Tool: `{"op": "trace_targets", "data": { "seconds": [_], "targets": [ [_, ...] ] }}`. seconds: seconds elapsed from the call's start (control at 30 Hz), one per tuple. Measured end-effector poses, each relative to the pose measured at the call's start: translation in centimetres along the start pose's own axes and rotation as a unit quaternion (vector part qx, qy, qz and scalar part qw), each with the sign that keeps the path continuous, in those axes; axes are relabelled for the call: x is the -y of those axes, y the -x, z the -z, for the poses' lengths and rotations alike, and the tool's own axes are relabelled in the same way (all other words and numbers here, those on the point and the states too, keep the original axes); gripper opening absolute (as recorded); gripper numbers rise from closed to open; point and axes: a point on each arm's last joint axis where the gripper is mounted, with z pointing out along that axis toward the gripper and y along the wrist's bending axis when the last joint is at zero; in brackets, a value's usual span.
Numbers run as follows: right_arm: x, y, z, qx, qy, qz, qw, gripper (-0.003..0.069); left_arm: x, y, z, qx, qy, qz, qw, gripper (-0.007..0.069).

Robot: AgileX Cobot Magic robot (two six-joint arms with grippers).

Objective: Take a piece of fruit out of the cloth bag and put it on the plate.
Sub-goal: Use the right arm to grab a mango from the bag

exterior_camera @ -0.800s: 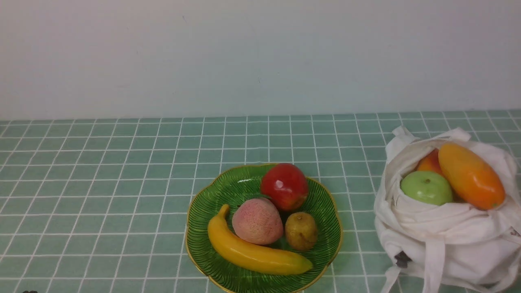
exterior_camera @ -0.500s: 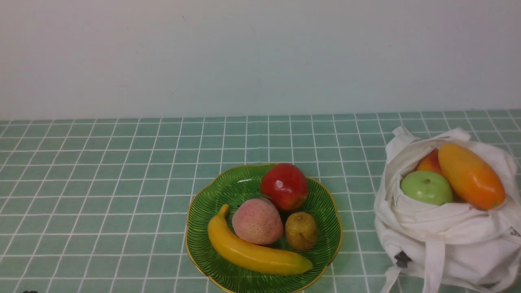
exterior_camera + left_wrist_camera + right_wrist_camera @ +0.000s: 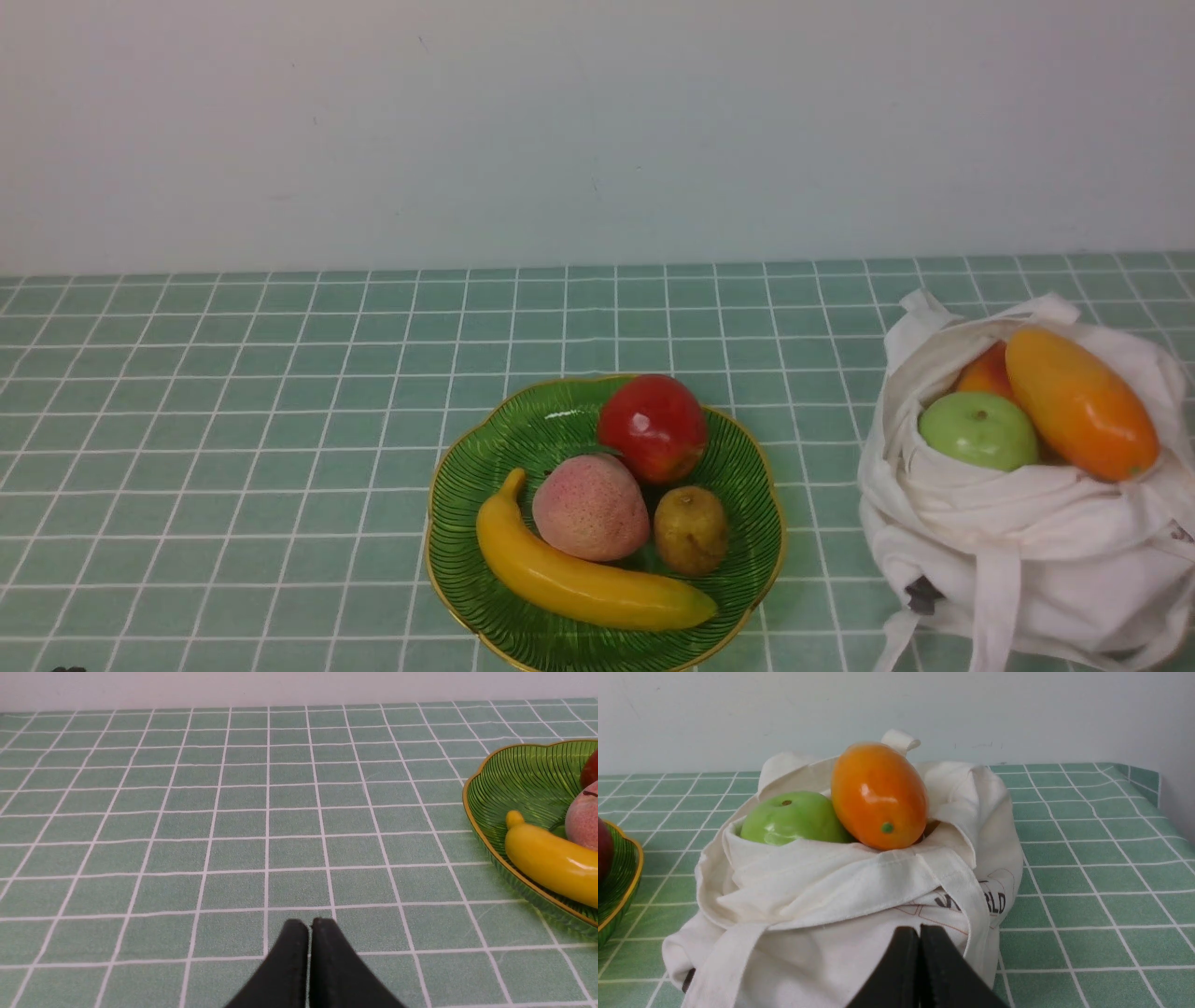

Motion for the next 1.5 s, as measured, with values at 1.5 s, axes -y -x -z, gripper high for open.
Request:
{"op": "trace_targets", "data": {
  "seconds": [1.5],
  "targets": [
    [1.4, 5.8, 1.9, 0.287, 0.010, -0.312, 0.906, -0.0013, 0.0, 0.0, 0.0, 0.000, 0.000, 0.000, 1.000, -0.0008]
  ]
}}
